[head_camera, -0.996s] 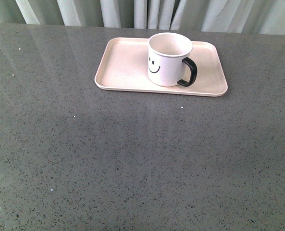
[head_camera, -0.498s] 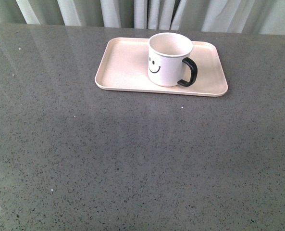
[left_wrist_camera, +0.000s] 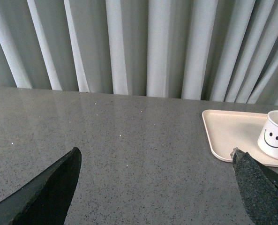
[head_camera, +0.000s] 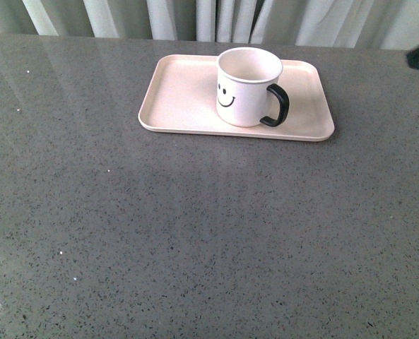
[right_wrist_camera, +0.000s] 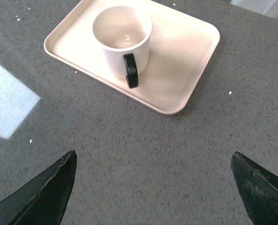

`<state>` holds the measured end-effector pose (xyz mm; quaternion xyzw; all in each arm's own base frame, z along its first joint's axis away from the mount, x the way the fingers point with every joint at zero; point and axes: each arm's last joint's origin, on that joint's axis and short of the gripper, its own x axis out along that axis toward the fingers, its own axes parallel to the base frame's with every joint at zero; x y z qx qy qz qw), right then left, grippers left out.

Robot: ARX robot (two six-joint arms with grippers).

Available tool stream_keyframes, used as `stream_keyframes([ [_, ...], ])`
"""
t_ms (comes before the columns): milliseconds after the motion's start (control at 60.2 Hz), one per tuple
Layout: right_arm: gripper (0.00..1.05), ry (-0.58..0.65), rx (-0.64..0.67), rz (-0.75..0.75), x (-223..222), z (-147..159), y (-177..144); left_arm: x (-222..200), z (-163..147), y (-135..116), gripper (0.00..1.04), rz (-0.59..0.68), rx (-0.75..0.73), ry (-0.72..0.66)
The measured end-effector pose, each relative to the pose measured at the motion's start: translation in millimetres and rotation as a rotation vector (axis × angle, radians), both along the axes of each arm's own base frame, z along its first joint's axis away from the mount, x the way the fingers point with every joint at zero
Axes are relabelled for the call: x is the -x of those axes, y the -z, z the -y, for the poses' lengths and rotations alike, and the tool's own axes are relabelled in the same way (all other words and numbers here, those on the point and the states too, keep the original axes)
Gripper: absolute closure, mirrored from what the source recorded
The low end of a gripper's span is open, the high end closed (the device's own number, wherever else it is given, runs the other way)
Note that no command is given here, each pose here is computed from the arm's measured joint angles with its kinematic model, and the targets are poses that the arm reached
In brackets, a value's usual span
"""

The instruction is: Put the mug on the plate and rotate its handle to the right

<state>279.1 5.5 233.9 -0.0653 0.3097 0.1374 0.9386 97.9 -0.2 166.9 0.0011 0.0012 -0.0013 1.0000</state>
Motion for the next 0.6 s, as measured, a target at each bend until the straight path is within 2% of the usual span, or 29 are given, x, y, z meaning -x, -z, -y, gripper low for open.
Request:
stream_keyframes([
  [266,0.09,0.052,-0.029,-0.136,-102.5,-39.8,-2.6,0.0,0.0,0.0,0.09,0.000,0.000,0.000],
  [598,0.09,0.213,-0.051,-0.269,-177.0,-56.5,20.4,0.0,0.0,0.0,0.09,0.000,0.000,0.000],
])
